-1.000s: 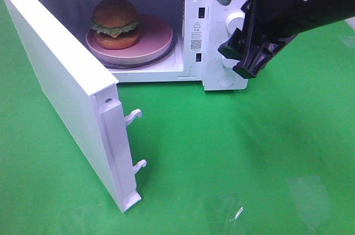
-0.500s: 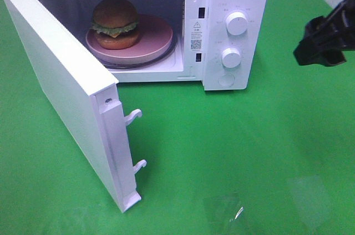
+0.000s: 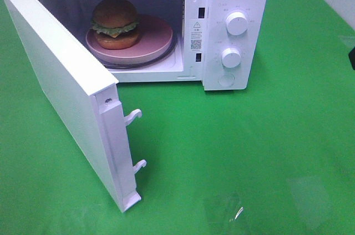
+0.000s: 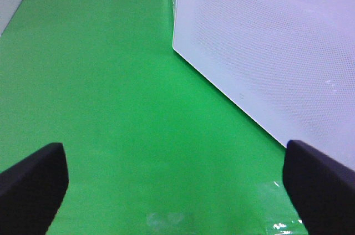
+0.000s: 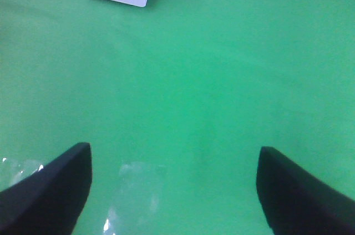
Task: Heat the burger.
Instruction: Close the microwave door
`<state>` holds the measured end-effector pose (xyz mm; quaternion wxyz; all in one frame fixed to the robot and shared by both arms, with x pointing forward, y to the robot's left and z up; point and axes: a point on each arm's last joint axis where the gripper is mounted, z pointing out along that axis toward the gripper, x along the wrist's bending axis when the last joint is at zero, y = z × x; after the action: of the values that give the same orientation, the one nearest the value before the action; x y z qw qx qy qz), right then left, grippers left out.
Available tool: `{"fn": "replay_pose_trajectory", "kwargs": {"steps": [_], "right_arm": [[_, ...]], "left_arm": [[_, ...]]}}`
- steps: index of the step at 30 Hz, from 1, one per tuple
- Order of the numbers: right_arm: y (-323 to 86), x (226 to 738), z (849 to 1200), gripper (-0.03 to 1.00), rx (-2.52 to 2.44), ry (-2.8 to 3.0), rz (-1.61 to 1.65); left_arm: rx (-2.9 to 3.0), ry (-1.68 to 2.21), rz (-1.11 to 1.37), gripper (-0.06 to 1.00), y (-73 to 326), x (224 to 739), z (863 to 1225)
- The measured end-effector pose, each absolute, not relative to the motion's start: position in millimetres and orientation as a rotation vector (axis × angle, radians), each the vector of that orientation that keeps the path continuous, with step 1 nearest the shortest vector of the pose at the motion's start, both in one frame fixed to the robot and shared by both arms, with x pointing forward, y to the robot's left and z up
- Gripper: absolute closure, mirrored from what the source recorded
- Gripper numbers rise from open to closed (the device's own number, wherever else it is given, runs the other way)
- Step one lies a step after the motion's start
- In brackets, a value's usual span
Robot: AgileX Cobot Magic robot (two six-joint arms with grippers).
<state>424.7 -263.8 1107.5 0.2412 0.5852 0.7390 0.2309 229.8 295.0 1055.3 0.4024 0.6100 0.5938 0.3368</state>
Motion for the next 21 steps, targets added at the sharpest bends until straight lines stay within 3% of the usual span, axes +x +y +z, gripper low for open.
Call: {"fn": "replay_pose_trajectory", "kwargs": {"steps": [21], "right_arm": [[-295.5, 313.6, 1109.1, 0.20, 1.575, 1.758, 0.807]], "left_arm": [[1.541, 1.501, 0.851, -0.05, 295.0, 229.8, 1055.3]]}}
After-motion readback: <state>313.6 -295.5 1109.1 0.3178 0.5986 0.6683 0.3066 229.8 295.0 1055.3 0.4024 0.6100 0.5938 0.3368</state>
